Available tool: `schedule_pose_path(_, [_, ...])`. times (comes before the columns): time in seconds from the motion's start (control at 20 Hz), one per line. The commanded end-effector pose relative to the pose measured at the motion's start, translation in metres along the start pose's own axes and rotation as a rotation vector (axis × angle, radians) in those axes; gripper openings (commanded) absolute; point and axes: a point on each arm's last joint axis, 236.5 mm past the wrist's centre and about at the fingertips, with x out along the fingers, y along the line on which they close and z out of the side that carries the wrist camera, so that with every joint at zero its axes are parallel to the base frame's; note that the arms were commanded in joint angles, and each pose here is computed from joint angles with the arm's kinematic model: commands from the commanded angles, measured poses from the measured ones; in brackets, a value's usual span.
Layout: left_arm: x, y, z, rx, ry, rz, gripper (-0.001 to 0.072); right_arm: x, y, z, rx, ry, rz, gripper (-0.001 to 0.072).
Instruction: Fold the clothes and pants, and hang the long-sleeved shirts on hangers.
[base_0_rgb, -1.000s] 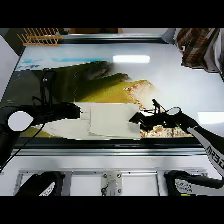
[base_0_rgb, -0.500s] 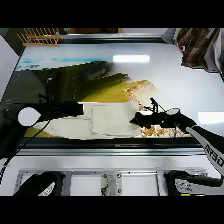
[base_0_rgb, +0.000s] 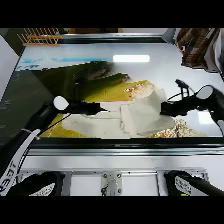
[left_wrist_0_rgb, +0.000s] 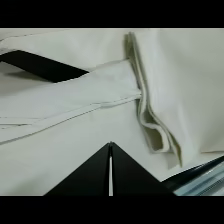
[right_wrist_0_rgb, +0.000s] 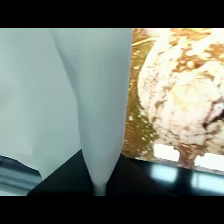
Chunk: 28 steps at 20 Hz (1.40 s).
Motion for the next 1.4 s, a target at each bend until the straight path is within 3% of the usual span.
schedule_pose_path(0.0, [0.049, -0.023, -0.009, 0.065, 0.078, -0.044, 0.0012, -0.064, -0.009, 0.011, -0.007, -0.015, -0.145, 0.0014])
schedule_pose_path(0.5, [0.155, -0.099, -0.039, 0.238, 0.268, -0.115, 0.0012, -0.107, 0.062, 0.011, -0.132, -0.047, -0.217, 0.0014])
schedule_pose_path(0.95, [0.173, -0.108, -0.057, 0.265, 0.338, -0.124, 0.0012, -0.111, 0.108, 0.013, -0.198, -0.097, -0.17, 0.0013])
schedule_pose_path(1.1, [0.156, -0.098, -0.034, 0.263, 0.303, -0.109, 0.0011, -0.103, 0.122, 0.012, -0.222, -0.084, -0.16, 0.0013])
schedule_pose_path(1.35, [0.08, -0.039, 0.057, 0.335, 0.108, 0.066, 0.0011, -0.068, 0.159, 0.005, -0.278, -0.041, -0.136, 0.0013])
